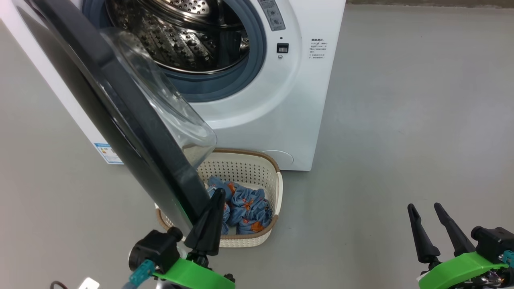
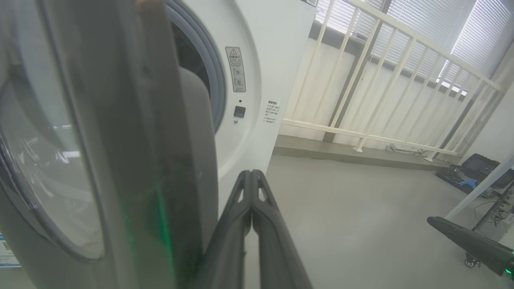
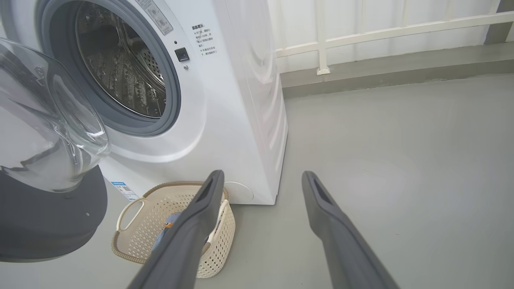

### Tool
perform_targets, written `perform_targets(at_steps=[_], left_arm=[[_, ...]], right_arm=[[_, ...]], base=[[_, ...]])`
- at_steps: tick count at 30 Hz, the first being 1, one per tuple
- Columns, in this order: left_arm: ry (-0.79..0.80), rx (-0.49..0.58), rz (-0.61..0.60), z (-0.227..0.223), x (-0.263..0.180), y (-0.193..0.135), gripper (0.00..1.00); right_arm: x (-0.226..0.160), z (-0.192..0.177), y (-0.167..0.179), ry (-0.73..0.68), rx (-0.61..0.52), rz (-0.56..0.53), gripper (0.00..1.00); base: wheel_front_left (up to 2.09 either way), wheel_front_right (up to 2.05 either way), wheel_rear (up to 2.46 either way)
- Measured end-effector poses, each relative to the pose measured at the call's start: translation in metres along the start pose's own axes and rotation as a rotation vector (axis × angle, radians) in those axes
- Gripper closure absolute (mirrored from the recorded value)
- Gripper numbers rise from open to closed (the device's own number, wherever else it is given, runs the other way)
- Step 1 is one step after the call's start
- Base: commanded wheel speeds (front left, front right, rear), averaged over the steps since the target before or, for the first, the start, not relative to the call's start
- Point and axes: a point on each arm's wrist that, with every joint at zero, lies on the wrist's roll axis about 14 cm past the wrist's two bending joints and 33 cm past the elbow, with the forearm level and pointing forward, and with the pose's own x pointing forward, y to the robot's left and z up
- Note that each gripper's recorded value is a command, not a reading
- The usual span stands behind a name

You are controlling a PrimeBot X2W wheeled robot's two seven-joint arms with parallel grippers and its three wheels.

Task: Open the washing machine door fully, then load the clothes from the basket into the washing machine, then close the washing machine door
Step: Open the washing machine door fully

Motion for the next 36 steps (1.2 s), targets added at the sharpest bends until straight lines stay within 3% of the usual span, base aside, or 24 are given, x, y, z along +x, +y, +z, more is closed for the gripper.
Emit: perform_targets(at_steps=[36], left_arm=[[0.008, -0.022, 0.165, -0.004, -0.031, 0.044, 1.00]], right_arm=[[0.021, -0.002, 0.030, 0.011, -0.009, 0.096, 0.00]], base=[[0.00, 0.00, 0.00]])
